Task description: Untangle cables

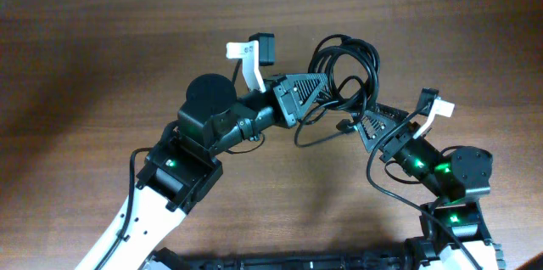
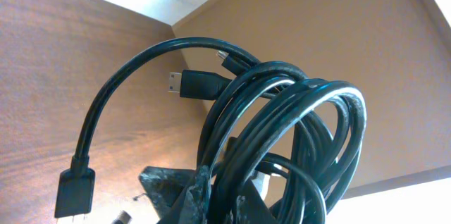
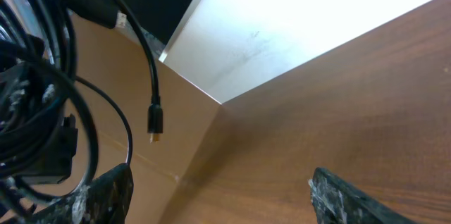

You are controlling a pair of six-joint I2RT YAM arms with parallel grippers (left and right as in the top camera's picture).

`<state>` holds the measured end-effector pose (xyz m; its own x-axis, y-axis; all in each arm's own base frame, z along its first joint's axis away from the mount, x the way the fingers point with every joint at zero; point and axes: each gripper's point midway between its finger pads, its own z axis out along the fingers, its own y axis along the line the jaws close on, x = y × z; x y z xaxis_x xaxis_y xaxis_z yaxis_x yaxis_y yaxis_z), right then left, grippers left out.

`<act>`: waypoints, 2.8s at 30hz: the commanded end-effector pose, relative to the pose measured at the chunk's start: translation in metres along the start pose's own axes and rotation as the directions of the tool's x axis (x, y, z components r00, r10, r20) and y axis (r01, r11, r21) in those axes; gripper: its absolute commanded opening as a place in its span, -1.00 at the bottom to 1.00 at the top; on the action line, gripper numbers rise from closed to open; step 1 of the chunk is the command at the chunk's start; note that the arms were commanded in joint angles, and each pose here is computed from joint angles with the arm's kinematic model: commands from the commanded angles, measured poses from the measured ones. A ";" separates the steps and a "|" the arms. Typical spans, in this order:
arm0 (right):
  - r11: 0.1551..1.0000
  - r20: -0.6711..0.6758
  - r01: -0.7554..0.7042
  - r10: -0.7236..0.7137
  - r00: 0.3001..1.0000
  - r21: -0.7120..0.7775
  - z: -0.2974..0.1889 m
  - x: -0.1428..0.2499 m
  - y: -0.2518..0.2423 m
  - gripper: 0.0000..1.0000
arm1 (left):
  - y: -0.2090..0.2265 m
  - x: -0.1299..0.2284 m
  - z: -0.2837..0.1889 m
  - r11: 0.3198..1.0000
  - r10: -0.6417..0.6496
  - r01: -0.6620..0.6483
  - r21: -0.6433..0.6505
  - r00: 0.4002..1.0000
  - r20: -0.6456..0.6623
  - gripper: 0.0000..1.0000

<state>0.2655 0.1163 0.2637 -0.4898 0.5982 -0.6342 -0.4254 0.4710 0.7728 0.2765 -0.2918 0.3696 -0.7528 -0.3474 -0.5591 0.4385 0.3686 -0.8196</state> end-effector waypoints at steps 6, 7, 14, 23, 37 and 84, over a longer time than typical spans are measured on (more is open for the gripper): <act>0.997 0.012 0.074 -0.074 0.997 -0.011 -0.001 -0.005 0.005 0.60 | 0.004 -0.018 -0.003 0.831 0.554 -0.550 -0.082 0.831 0.049 -1.00; 0.997 0.014 0.075 -0.075 0.997 -0.011 -0.001 -0.005 0.005 0.59 | 0.006 -0.020 -0.004 0.793 0.607 -0.601 -0.099 0.793 0.048 -1.00; 0.997 0.020 0.074 -0.074 0.997 -0.005 -0.001 -0.006 0.004 0.60 | 0.013 -0.029 -0.005 0.584 0.807 -0.792 -0.177 0.591 0.017 -1.00; 0.956 0.009 0.256 -0.257 0.966 -0.143 -0.003 -0.003 0.034 0.89 | 0.024 -0.019 -0.005 0.414 0.900 -0.896 -0.161 0.430 -0.076 -1.00; 0.930 0.016 0.300 -0.303 0.953 -0.214 -0.006 -0.002 0.050 0.87 | 0.001 0.027 0.002 0.414 0.910 -0.903 0.111 0.412 -0.047 -1.00; 0.973 0.037 0.226 -0.224 0.974 -0.056 -0.001 -0.010 0.018 -0.92 | 0.094 -0.009 -0.045 0.478 0.705 -0.750 -0.458 0.638 -0.309 0.98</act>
<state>0.2620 0.1192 0.2776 -0.3715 0.5015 -0.7813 -0.5589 0.5512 0.6195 0.3013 -0.2187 0.2797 -0.3650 0.3626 -0.8575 0.5801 0.8089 0.0951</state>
